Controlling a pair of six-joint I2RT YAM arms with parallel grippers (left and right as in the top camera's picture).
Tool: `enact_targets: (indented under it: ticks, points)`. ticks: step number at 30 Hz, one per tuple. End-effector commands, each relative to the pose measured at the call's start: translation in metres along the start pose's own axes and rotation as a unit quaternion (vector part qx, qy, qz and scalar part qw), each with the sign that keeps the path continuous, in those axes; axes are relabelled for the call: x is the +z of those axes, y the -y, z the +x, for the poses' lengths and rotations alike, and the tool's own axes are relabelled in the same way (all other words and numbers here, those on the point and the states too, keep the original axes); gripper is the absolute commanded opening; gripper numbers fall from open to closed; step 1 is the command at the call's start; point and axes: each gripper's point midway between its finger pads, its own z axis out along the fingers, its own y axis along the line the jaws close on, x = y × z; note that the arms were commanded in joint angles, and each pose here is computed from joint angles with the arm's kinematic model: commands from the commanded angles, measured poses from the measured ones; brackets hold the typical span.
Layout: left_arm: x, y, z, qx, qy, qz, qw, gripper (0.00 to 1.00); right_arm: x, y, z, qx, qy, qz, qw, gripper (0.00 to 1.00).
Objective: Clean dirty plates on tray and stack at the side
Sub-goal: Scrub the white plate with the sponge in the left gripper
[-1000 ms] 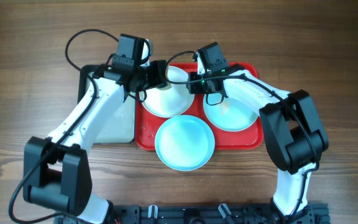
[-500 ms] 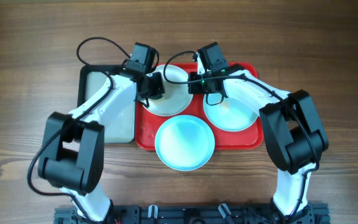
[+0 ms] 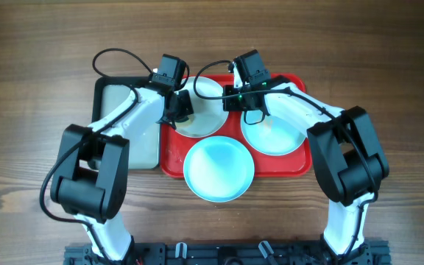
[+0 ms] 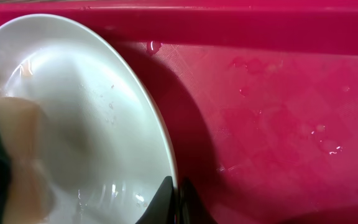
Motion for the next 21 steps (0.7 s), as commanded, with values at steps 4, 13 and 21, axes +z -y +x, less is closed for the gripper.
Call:
enact_targets:
  ticks: [4,13,21]
  points:
    - [0.03,0.042,0.031,-0.002,-0.083,0.119,0.989,0.04,0.008,0.003,0.009,0.0,-0.013,0.005,1.0,0.04]
    - [0.0,0.084,0.003,0.031,-0.053,0.231,0.971,0.04,0.008,0.003,0.009,-0.001,-0.012,0.005,1.0,0.04]
    - [-0.108,0.03,-0.054,0.007,0.088,0.132,0.987,0.04,0.008,0.003,0.009,-0.001,-0.012,0.005,1.0,0.04]
